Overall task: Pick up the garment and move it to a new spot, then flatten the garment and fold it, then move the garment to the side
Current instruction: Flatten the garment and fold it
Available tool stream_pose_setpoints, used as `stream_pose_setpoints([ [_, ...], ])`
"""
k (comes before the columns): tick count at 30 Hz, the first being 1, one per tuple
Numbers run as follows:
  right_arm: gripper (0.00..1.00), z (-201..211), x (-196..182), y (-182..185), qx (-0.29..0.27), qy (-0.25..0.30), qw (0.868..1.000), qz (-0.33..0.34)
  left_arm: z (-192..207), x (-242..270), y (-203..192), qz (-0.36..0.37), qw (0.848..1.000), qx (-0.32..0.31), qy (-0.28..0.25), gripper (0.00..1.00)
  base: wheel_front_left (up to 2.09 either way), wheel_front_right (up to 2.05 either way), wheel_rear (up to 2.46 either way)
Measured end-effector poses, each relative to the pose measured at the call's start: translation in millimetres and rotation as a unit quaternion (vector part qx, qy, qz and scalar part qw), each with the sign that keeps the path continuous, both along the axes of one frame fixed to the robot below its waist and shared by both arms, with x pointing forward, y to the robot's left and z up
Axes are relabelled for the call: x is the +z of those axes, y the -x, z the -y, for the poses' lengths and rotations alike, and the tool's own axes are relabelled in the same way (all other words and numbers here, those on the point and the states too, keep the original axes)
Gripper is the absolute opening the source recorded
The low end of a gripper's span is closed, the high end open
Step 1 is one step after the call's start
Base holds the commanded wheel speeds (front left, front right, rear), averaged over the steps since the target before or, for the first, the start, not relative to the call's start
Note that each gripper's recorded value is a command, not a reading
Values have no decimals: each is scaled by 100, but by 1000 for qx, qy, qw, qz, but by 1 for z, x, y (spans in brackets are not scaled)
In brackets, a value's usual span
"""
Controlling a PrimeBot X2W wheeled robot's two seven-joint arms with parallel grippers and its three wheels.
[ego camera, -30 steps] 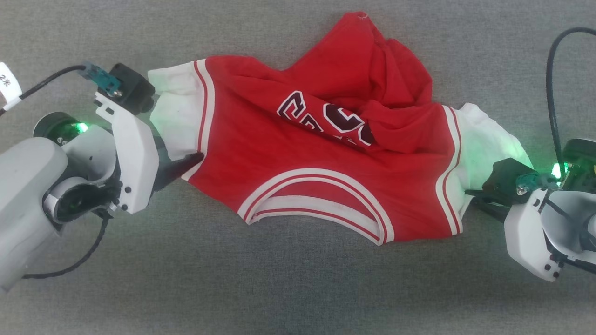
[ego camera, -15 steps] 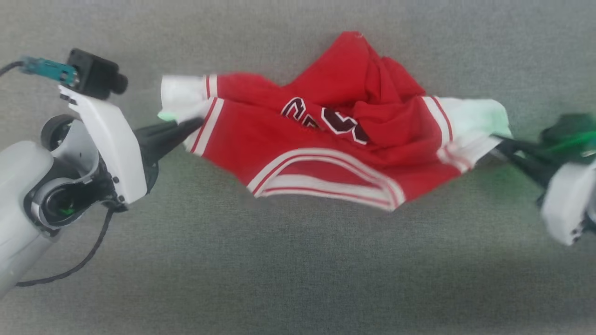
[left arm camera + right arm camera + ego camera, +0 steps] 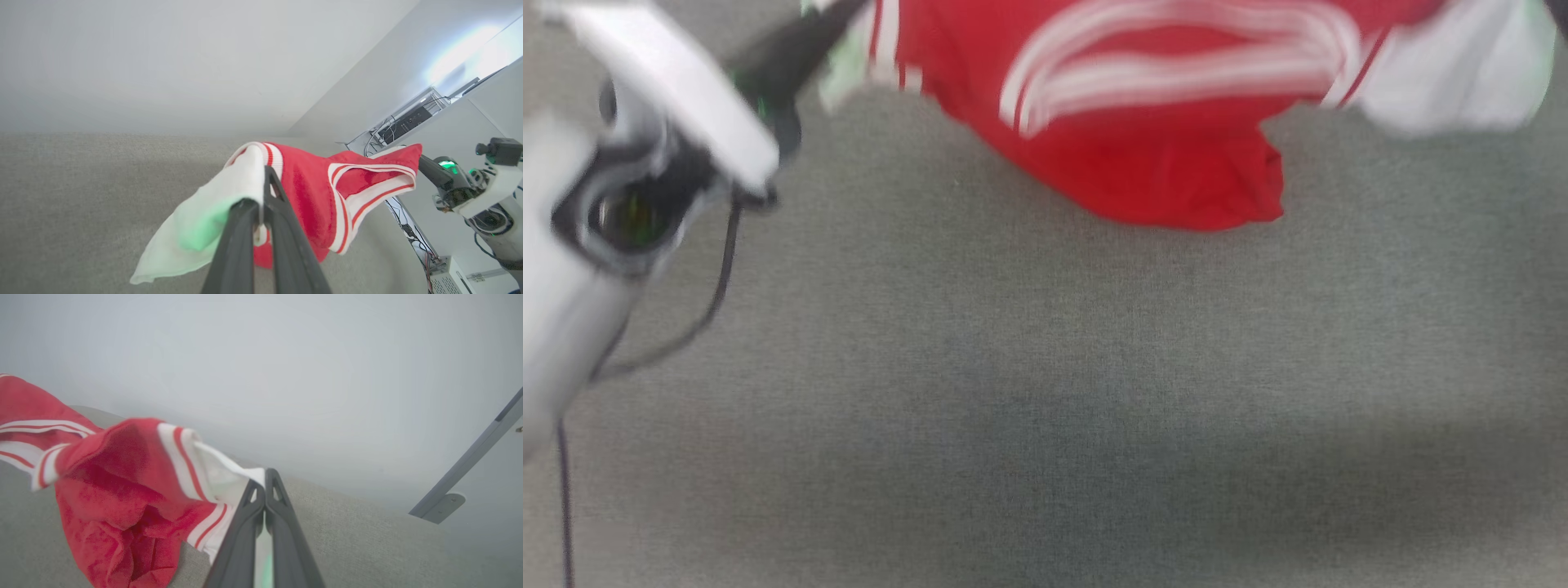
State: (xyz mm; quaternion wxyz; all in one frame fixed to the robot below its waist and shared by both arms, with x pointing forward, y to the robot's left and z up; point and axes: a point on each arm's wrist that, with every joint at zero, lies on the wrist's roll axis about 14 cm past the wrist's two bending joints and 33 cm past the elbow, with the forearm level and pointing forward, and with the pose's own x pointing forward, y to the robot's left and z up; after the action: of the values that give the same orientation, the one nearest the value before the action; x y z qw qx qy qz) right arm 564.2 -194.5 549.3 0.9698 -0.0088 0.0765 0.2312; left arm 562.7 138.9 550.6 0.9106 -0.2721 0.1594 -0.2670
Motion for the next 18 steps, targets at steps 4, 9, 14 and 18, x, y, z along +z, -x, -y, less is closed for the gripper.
stream_pose_setpoints([
  [4,0,-6,15,-48,-35,-50,998,9,-3,-3,-47,3,999,37,-10,0,0,0,0],
  [9,0,2,75,-106,-88,-105,986,95,-19,52,-114,103,987,126,13,0,0,0,0],
  [14,0,17,155,-123,-125,-122,962,208,-23,138,-139,211,956,183,87,0,0,0,0],
  [18,0,22,199,-118,-135,-124,948,258,-26,197,-129,265,936,190,134,0,0,0,0],
])
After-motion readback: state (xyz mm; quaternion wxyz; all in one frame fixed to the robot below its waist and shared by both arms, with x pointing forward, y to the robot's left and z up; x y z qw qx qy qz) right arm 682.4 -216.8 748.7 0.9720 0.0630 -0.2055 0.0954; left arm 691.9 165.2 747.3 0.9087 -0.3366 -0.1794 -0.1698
